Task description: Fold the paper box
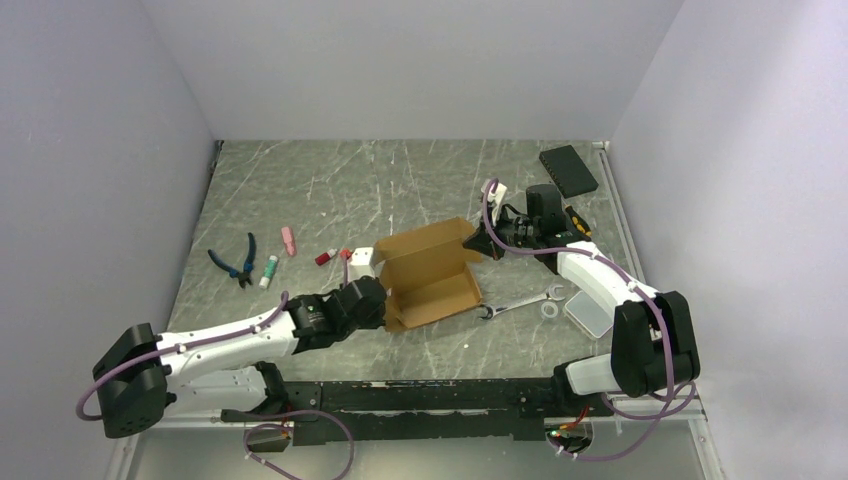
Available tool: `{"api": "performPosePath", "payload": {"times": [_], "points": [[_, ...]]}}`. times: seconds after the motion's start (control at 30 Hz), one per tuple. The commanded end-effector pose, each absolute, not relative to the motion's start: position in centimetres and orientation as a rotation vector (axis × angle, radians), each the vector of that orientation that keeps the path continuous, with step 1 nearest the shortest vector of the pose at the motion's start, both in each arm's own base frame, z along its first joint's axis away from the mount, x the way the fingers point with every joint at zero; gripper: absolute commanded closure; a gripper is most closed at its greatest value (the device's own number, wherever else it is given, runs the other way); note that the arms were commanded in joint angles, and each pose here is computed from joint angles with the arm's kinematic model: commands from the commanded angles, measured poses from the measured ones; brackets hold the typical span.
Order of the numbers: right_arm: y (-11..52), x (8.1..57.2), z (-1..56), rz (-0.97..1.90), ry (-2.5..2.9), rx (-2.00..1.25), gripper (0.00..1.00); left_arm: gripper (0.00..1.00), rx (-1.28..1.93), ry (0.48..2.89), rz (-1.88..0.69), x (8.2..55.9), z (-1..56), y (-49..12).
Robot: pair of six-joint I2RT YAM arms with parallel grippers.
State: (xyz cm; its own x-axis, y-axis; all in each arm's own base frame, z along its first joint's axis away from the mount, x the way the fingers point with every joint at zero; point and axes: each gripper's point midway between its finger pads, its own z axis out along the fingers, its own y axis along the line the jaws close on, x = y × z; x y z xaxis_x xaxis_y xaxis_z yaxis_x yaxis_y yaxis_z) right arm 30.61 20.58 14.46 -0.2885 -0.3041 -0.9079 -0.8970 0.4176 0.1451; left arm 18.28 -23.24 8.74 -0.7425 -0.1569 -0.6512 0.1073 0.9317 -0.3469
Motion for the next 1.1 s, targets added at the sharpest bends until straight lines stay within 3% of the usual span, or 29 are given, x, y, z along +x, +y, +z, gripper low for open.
{"api": "performPosePath", "payload": {"times": [0.0,1.07], "points": [[21.3,30.4,15.5,0.901,1.764,-1.039,1.00,1.00,0.007,2.265,-0.557,19.0,10.8,-24.3],[21.1,31.6,15.3,0.866,1.863,-0.923,1.00,1.00,0.064,2.282,-0.623,18.5,9.9,-25.6]]}}
